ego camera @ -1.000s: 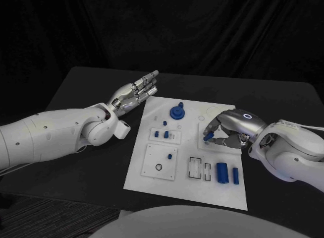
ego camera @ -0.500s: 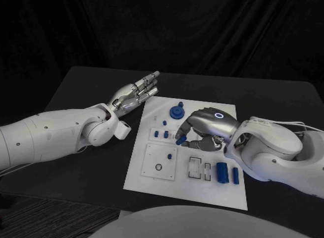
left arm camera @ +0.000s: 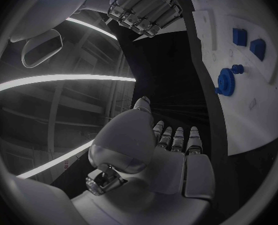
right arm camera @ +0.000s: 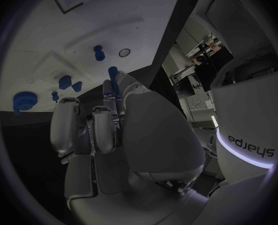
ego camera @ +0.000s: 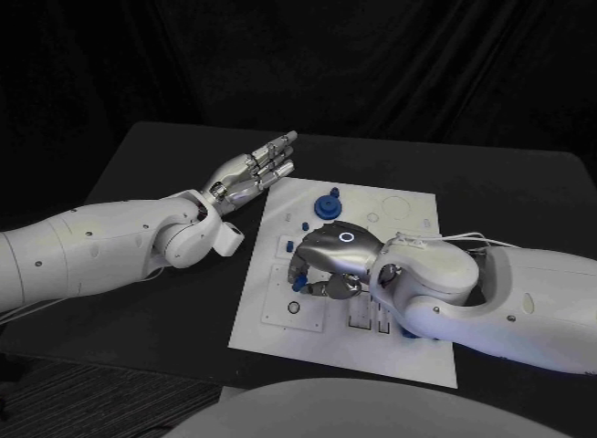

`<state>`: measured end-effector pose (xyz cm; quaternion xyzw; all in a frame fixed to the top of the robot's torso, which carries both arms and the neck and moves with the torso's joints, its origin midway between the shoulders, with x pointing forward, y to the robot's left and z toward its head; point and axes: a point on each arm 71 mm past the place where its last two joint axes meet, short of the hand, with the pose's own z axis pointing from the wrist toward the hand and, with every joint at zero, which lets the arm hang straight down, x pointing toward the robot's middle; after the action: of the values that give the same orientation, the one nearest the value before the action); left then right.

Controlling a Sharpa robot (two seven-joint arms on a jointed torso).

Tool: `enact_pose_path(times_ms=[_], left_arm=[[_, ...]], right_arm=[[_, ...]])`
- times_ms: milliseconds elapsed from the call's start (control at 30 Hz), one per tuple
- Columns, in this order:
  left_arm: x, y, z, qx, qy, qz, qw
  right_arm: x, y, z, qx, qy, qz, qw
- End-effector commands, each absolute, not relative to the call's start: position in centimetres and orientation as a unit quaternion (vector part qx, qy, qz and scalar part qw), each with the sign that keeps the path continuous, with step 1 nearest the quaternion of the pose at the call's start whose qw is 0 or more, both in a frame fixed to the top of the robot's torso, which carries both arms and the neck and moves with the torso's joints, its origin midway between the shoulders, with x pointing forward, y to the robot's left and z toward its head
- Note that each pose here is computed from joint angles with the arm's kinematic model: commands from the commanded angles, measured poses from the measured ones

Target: Assemble the parts on the task board

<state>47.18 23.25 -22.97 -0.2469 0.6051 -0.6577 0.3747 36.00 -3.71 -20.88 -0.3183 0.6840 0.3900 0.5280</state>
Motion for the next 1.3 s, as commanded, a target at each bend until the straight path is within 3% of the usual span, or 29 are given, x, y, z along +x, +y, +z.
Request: enact_pose_path(times_ms=[33,1300], left_arm=[[47.1,22.9,-22.8,-0.241,0.598,-0.669,0.370],[47.4,22.5,-23.0,-0.239,0.603,-0.671,0.360]], right_arm=[[35.8,-3.3,-21.3,-0.345,0.677,0.375,0.531],[34.4,-2.5,-23.3,-0.352,0.690,0.377,0.508]])
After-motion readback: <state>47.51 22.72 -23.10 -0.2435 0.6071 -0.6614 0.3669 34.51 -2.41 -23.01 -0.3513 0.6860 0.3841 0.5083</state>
